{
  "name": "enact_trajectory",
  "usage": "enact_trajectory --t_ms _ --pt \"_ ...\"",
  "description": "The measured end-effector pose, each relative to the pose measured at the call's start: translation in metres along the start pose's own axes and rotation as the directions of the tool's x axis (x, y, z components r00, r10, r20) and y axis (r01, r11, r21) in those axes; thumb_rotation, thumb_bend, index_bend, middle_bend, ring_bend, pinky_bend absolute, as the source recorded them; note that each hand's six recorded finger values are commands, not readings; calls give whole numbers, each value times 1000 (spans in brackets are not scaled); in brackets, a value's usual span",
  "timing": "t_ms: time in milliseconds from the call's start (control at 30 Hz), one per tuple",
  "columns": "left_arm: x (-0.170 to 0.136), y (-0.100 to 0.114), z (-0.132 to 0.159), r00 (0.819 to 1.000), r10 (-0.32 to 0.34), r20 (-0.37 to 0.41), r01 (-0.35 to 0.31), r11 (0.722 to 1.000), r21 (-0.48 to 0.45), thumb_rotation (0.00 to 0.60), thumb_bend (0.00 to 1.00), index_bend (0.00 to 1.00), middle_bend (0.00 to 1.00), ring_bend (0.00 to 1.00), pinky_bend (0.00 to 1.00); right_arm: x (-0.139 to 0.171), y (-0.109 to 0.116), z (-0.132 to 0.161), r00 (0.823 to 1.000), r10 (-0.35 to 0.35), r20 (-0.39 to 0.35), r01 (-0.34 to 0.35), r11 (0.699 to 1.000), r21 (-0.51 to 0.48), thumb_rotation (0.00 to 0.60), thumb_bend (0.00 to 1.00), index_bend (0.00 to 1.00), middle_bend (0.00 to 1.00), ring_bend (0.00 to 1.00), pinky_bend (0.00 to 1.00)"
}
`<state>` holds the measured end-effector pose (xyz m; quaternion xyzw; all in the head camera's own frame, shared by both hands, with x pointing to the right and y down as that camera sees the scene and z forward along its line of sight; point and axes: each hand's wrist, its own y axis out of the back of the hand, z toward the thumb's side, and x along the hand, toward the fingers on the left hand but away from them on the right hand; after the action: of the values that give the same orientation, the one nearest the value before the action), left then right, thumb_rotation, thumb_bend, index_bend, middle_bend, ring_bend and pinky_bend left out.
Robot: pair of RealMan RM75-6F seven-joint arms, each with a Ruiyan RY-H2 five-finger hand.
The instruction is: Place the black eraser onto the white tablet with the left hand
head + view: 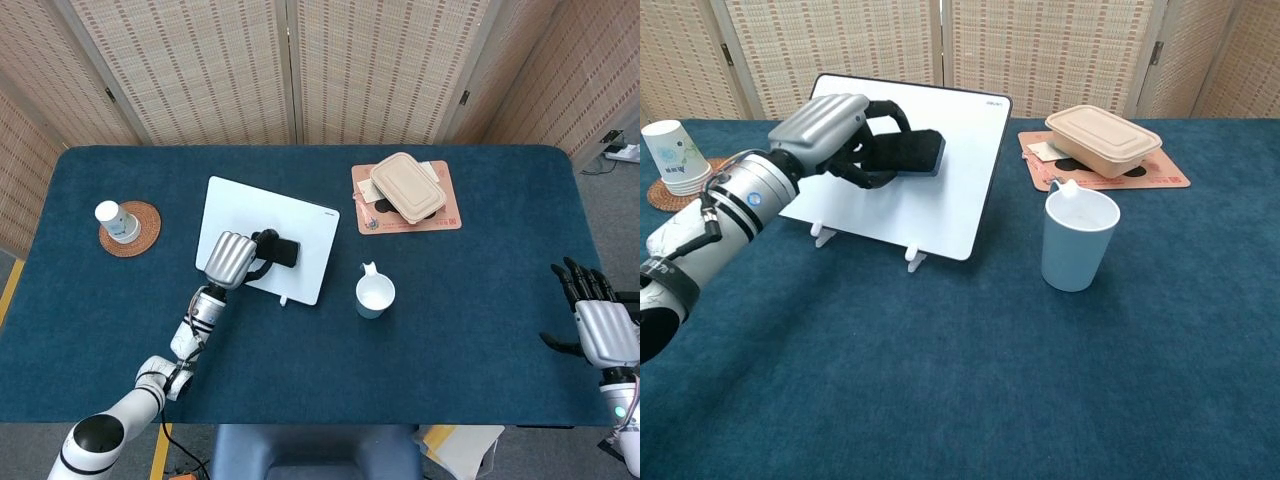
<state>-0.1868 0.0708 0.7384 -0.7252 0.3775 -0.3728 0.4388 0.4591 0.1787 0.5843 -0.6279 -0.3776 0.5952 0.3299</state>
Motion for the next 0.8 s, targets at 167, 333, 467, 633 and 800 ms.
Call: enact_trajectory --t_ms 167,333,467,633,800 --pt "4 -10 -1 999 -37 -15 36 999 -13 600 352 425 1000 1000 1000 -2 0 -2 1000 2 12 -2 1000 -8 600 196 0 0 0 0" --pt "6 -16 -1 998 -56 -24 55 998 -20 600 352 326 1000 1000 1000 -3 0 -4 1000 6 19 -6 1000 -6 600 196 0 0 0 0" --pt "6 -14 1 999 -42 -18 42 999 -21 600 342 273 1000 1000 1000 -2 0 -4 1000 5 19 -5 1000 -6 600 196 0 0 0 0" --pt "6 -11 3 1000 -27 -8 27 1000 -16 600 318 229 1000 1000 1000 -1 1 -3 1000 -2 17 2 1000 -7 600 196 0 0 0 0" --pt "3 -10 5 1000 -21 8 21 1000 2 600 303 209 1000 1000 1000 1 1 -2 1000 -5 12 5 1000 -6 600 196 0 0 0 0"
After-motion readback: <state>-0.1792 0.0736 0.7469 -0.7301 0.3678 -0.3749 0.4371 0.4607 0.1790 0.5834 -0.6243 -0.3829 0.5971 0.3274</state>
